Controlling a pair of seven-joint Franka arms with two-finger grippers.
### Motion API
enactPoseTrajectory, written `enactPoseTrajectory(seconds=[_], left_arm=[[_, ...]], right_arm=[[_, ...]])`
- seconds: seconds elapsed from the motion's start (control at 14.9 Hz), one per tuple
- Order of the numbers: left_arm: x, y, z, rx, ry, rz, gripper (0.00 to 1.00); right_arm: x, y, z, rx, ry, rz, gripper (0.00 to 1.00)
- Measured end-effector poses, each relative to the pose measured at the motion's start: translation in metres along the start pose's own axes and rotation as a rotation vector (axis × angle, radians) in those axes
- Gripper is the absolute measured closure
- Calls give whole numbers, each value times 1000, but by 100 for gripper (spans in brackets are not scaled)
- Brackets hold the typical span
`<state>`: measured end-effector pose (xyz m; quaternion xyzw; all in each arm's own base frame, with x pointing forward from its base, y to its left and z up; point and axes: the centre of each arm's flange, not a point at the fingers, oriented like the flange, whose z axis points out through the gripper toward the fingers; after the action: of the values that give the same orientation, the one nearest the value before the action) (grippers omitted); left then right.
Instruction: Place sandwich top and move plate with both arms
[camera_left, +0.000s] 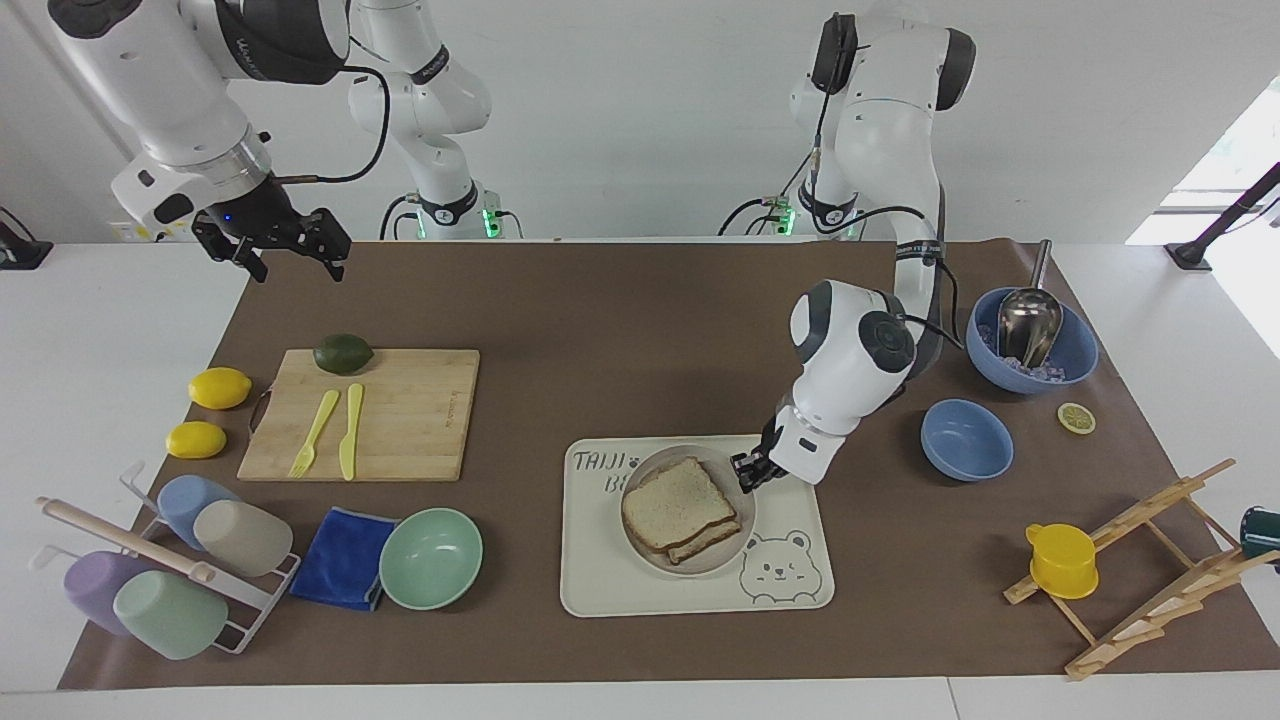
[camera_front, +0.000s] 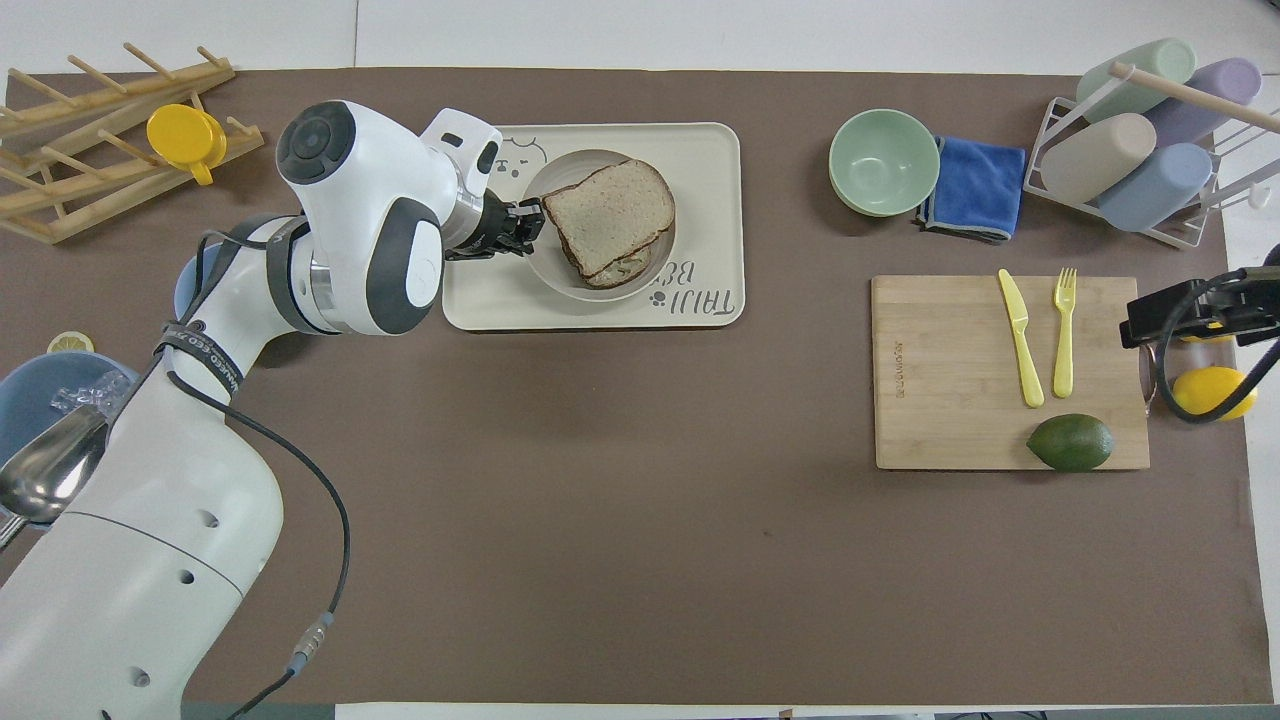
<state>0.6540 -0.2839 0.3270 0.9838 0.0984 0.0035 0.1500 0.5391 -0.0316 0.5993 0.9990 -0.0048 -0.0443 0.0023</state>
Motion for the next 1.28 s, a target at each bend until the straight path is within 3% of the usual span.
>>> enactPoseTrajectory(seconds=[0.13, 0.67, 0.87, 1.28], left_arm=[[-1, -2, 2, 3, -4, 25, 87], [-3, -9, 1, 53, -34, 66, 1], [2, -11, -24, 57, -22, 64, 0], [14, -66, -158, 159, 25, 43, 0]], right_arm=[[0, 0, 0, 0, 0, 0, 0], [0, 0, 0, 0, 0, 0, 0], [0, 0, 0, 0, 0, 0, 0], [0, 0, 0, 0, 0, 0, 0]])
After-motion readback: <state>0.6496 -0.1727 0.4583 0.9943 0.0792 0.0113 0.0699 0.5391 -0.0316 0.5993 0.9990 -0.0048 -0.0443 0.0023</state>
